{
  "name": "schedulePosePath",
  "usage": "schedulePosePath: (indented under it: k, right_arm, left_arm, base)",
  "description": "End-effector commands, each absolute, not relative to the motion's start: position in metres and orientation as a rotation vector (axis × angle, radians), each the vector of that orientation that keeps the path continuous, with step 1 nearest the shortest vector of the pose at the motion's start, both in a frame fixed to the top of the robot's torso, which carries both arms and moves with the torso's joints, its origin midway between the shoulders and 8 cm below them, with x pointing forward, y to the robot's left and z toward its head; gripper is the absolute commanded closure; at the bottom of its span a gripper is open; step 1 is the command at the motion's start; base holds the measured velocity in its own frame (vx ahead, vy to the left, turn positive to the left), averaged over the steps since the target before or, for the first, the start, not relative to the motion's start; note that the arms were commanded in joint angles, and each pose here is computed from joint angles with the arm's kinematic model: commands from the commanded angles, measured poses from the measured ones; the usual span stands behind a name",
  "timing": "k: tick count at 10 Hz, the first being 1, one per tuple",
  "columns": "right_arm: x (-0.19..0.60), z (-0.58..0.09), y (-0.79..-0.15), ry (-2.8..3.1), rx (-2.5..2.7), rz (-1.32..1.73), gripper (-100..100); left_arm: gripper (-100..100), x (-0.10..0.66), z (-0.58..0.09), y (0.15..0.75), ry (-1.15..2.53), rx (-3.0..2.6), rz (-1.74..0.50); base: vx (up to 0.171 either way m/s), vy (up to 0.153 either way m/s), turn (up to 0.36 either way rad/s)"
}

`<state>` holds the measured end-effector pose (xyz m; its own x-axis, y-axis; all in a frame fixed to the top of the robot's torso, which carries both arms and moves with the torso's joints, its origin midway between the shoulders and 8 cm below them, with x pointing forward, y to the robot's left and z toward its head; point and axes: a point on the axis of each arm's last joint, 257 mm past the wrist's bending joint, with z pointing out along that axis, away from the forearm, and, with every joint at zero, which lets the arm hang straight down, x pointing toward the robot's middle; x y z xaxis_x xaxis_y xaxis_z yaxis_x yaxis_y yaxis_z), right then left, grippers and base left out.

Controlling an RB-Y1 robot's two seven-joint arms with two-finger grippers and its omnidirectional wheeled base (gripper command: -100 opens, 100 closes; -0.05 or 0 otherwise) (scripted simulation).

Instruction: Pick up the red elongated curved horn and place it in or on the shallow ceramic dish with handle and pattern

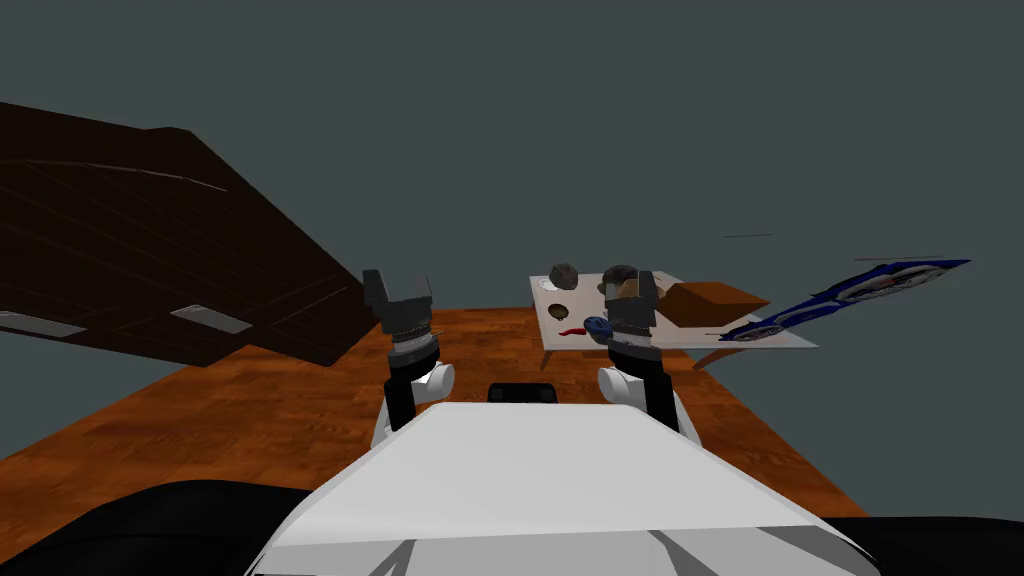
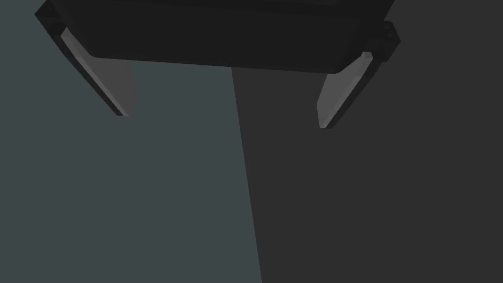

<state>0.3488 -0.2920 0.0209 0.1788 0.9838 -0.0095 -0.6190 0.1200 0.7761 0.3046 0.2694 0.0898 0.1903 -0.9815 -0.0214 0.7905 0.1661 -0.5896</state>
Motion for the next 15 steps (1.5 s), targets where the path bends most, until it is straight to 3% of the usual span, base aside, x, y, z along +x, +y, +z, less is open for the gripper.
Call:
schedulePosePath:
  k: [1, 8, 11, 15]
  right_arm:
    - [0.353, 0.010, -0.288, 0.672, 0.732, 1.287, -100]
    - [0.370, -0.102, -0.264, 1.035, 0.845, 1.232, -100]
    - [0.359, -0.196, -0.255, 1.289, 0.945, 1.142, -100]
    - [0.338, -0.260, -0.251, 1.470, 1.000, 1.057, -100]
  left_arm:
    - [0, 0.305, 0.090, 0.269, 0.451, -0.512, -1.323]
    - [0, 0.305, 0.090, 0.269, 0.451, -0.512, -1.324]
    - [0, 0.305, 0.090, 0.269, 0.451, -0.511, -1.324]
    - [0, 0.305, 0.090, 0.269, 0.451, -0.512, -1.323]
  base:
    - [-0.005, 0.001, 0.070]
    - [-0.030, -0.005, 0.145]
    - [-0.032, -0.009, 0.245]
    - [-0.020, -0.010, 0.155]
